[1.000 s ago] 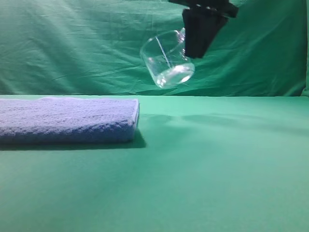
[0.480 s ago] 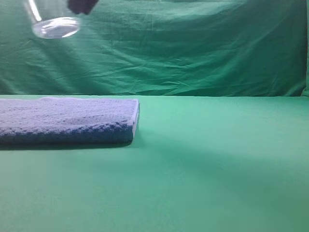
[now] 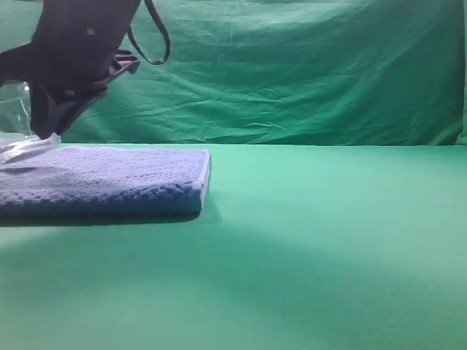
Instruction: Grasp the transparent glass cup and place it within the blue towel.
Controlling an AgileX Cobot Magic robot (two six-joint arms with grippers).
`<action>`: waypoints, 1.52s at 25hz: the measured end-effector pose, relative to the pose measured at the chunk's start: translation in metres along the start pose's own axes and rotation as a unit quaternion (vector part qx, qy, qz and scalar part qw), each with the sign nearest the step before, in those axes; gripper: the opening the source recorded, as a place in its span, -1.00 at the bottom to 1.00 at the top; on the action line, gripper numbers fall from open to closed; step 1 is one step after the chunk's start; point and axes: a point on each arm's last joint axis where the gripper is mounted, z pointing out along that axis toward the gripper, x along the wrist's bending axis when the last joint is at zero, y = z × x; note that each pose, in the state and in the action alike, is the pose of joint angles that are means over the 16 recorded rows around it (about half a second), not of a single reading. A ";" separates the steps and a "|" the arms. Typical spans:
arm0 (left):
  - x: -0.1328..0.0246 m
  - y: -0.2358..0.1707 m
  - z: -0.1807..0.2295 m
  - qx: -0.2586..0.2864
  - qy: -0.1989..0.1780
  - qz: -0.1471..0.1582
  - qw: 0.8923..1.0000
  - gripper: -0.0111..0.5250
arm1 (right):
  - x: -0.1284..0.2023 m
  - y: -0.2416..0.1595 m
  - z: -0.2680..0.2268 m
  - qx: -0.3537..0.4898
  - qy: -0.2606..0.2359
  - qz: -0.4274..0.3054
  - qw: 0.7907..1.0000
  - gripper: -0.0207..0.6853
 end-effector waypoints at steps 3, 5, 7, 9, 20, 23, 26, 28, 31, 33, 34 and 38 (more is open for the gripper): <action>0.000 0.000 0.000 0.000 0.000 0.000 1.000 -0.96 | 0.001 -0.004 0.001 0.019 0.006 -0.003 1.000 -0.27; 0.000 0.000 0.000 0.000 0.000 0.000 1.000 -0.96 | 0.002 -0.006 0.000 0.034 0.009 -0.007 0.999 -0.10; 0.000 0.000 0.000 0.000 0.000 0.000 1.000 -0.96 | 0.002 -0.007 -0.003 0.049 0.012 -0.012 0.999 0.07; 0.000 0.000 0.000 0.000 0.000 0.000 1.000 -0.96 | 0.001 -0.007 -0.010 0.060 0.013 -0.016 0.998 0.22; 0.000 0.000 0.000 0.000 0.000 0.000 1.000 -0.96 | -0.011 0.029 -0.101 0.043 -0.017 -0.017 0.999 -0.18; 0.000 0.000 0.000 0.000 0.000 0.000 1.000 -0.96 | -0.014 0.040 -0.136 0.021 -0.027 -0.007 0.999 -0.45; 0.000 0.000 0.000 0.000 0.000 0.000 1.000 -0.96 | -0.015 0.048 -0.168 0.002 -0.035 0.003 0.999 -0.70; 0.000 0.000 0.000 0.000 0.000 0.000 1.000 -0.96 | -0.015 0.051 -0.185 -0.006 -0.037 0.009 0.999 -0.83; 0.000 0.000 0.000 0.000 0.000 0.000 1.000 -0.96 | -0.015 0.053 -0.204 -0.010 -0.040 0.022 0.999 -0.92; 0.000 0.000 0.000 0.000 0.000 0.000 1.000 -0.96 | -0.015 0.053 -0.214 -0.007 -0.042 0.035 0.998 -0.94; 0.000 0.000 0.000 0.000 0.000 0.000 1.000 -0.96 | -0.016 0.052 -0.217 -0.005 -0.044 0.043 0.998 -0.94; 0.000 0.000 0.000 0.000 0.000 0.000 1.000 -0.96 | -0.018 0.047 -0.231 0.017 -0.055 0.078 0.995 -0.94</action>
